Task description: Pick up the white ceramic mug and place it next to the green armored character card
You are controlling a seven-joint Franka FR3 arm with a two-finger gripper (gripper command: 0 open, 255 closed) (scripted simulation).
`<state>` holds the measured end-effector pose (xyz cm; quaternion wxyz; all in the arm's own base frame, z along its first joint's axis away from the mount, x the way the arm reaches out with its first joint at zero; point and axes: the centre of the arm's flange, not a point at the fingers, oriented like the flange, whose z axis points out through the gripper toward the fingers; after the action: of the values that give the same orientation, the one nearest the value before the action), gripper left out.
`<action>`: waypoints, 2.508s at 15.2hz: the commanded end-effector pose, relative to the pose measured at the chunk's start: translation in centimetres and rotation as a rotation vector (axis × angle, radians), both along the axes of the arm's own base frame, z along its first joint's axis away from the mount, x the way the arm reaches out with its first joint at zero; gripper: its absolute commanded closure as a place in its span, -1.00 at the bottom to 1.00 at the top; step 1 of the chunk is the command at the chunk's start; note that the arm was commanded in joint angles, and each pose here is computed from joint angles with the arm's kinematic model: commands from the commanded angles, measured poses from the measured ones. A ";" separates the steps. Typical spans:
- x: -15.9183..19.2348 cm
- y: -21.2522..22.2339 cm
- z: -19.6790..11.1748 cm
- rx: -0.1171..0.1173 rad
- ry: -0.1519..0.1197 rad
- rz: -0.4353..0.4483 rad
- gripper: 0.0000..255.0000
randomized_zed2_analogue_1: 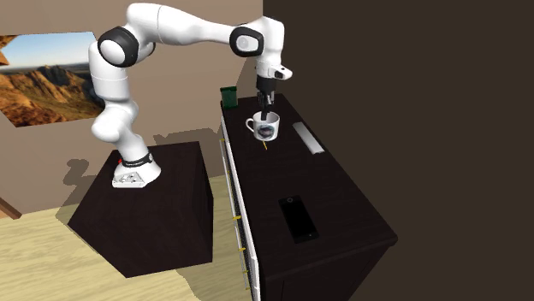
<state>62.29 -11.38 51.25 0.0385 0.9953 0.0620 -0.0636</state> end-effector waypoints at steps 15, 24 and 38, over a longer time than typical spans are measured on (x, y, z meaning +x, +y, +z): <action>-2.8 8.9 4.7 0.000 0.000 0.000 1.00; -6.3 20.2 4.7 0.000 0.000 0.000 1.00; -10.8 34.4 3.1 0.000 0.000 0.000 1.00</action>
<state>51.45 22.80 54.81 0.0385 0.9953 0.0624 -0.0638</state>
